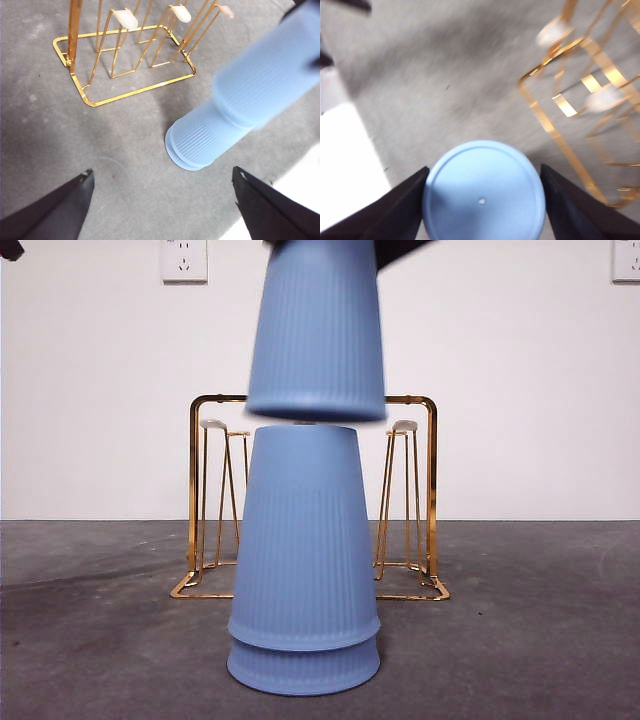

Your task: Pick the top cup and place it on cupholder, pick up the mid cup and place it on cupholder, last pick the bottom cup and place it on cupholder.

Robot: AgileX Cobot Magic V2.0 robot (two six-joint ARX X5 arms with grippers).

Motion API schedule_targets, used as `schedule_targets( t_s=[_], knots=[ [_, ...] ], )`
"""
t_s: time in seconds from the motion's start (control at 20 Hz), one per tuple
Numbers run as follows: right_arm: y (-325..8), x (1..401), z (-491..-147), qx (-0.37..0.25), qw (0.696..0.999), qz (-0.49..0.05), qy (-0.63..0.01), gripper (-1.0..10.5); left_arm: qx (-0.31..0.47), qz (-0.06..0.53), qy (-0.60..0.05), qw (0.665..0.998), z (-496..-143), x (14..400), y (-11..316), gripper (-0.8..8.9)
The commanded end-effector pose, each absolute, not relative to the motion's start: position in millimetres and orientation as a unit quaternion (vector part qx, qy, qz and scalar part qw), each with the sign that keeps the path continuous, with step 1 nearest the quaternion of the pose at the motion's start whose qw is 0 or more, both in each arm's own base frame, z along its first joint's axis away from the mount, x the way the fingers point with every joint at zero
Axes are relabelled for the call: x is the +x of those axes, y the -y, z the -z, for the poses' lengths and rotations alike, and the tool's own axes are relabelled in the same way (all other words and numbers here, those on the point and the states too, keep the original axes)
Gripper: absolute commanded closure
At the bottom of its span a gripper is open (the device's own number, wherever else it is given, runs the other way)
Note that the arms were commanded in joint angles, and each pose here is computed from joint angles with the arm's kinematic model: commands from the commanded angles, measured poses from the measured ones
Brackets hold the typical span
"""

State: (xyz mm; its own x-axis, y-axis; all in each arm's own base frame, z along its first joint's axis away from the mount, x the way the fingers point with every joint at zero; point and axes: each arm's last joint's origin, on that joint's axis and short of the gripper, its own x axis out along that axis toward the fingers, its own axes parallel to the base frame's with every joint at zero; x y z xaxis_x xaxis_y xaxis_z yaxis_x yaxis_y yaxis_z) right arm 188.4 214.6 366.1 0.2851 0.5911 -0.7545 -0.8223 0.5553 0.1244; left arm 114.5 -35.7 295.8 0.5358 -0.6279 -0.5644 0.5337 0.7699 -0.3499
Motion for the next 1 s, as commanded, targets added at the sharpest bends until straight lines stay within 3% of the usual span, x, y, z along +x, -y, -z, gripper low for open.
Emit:
schedule_targets(
  t_s=[0.05, 0.2, 0.5, 1.0],
  knots=[
    [-212.3, 185.8, -390.6, -0.165, 0.803, -0.441, -0.366, 6.9, -0.067, 0.337, -0.340, 0.876, -301.0, 114.9, 36.2, 3.77],
    [-200.5, 191.4, -411.4, -0.169, 0.831, -0.405, -0.343, 6.9, -0.067, 0.337, -0.340, 0.876, -301.0, 114.9, 36.2, 3.77],
    [-170.8, 226.2, -409.2, -0.134, 0.863, -0.345, -0.344, 6.9, -0.067, 0.337, -0.340, 0.875, -301.0, 114.9, 36.2, 3.77],
    [-167.6, 267.8, -364.4, -0.095, 0.866, -0.328, -0.365, 6.9, -0.067, 0.337, -0.340, 0.875, -301.0, 114.8, 36.2, 3.77]
  ],
)
